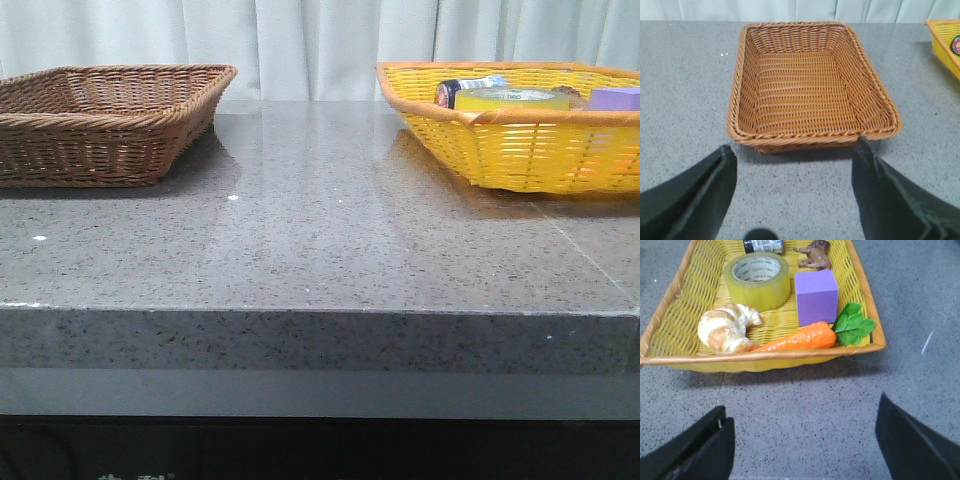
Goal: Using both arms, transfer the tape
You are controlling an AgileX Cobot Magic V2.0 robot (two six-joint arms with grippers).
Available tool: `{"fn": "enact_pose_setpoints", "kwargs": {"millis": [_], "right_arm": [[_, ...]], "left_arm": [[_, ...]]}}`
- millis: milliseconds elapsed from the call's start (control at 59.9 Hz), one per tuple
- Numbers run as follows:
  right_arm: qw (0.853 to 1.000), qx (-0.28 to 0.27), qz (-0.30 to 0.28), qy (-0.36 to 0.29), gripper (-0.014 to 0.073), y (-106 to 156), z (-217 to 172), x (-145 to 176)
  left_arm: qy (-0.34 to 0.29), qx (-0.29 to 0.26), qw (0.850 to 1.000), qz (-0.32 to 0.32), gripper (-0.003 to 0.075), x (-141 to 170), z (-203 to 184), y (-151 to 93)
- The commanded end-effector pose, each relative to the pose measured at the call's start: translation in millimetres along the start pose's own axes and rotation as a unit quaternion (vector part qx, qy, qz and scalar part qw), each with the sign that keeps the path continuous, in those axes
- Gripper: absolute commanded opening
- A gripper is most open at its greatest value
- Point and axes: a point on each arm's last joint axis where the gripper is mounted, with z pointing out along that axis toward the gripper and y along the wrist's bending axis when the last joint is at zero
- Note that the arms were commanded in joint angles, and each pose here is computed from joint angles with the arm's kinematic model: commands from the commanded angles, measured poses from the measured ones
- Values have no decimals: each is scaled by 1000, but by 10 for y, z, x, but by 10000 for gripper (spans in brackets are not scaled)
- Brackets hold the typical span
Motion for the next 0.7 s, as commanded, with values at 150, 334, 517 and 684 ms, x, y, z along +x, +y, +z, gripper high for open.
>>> {"fn": "enact_pose_setpoints", "kwargs": {"millis": [150, 334, 517, 684], "right_arm": [[999, -13, 10, 30, 608, 54, 126, -437], [996, -19, 12, 86, 608, 87, 421, -735], [993, -38, 9, 109, 582, 133, 810, -1042], [992, -41, 8, 122, 541, 148, 1206, -1281]], "left_arm": [[-66, 49, 997, 13, 492, -205, -28, -119], [-60, 107, 992, 30, 492, -191, -37, -257], [-58, 155, 985, 39, 492, -177, -64, -365], [-57, 165, 984, 42, 492, -173, -71, -388]]}}
